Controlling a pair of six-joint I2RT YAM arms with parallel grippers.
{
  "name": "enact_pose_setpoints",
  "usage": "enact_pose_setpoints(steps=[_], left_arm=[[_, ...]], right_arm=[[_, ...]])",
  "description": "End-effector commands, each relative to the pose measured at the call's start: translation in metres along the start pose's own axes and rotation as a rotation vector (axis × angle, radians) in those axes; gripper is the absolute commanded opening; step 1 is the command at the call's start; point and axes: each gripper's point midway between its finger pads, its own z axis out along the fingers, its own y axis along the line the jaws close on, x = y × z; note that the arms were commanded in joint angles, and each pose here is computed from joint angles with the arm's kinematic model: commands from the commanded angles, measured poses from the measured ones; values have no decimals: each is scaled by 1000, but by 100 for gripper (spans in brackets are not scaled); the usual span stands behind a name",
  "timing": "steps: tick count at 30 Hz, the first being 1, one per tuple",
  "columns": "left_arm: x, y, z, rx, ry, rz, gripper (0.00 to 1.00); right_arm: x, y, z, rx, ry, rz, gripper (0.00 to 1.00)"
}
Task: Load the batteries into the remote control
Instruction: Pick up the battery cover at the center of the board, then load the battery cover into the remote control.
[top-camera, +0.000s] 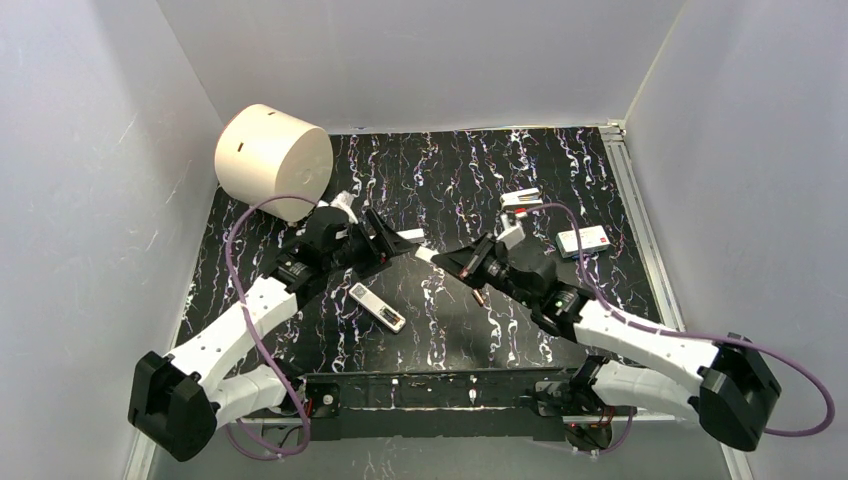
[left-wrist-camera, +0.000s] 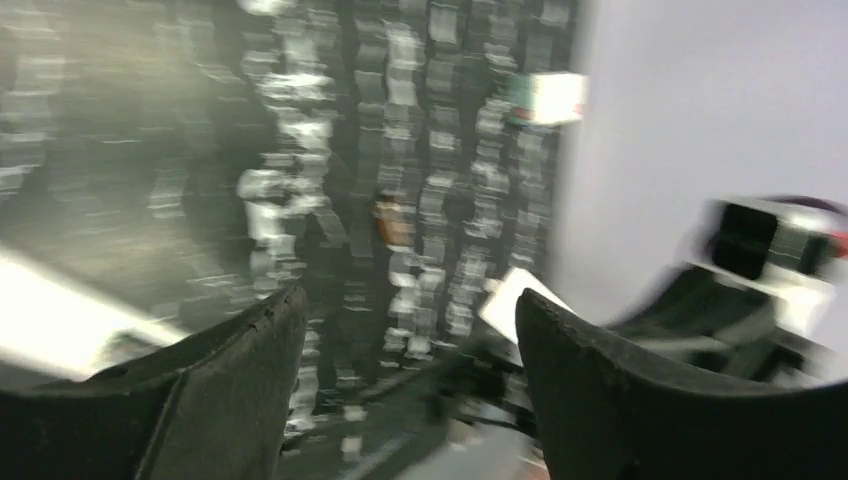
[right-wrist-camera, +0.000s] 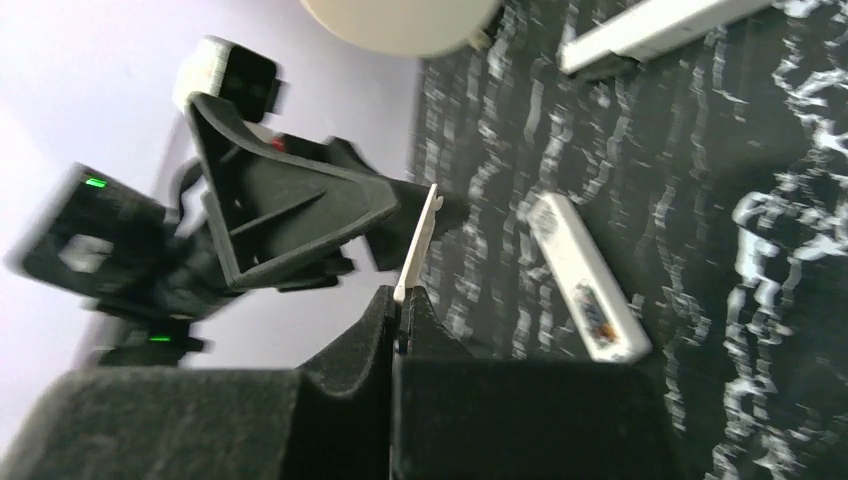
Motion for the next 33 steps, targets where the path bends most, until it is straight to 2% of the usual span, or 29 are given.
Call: enact_pose_setpoints(steps=[1,4,8,11,16,19,21,28,33], left_arm=[[-13,128,-61,-662,-46,252,77],[-22,165,-87,-845,-49,302,88],[-26,176,-80,-798,-35,246,95],[-28,179,-68,-758,-27,196,98],[-26,190,-51,-741,19,134,98],[-23,188,-39,-689,65,126,88],[-22,190,-38,-697,89,134,85],[-23,195,-42,-722,93,157,86],[-20,200,-42,-733,103,143,86]], right_arm=[[38,-24,7,115,239,-256,1],[80,-38,10,118,433,-341,1],[146,-55,13,121,651,-468,1],[181,-67,18,95,746,-499,1],[190,-101,27,206,777,-505,1],[187,-117,28,294,781,-508,1],[181,-123,26,320,760,-509,1],[145,-138,20,394,692,-481,1],[135,-138,18,400,663,-479,1]])
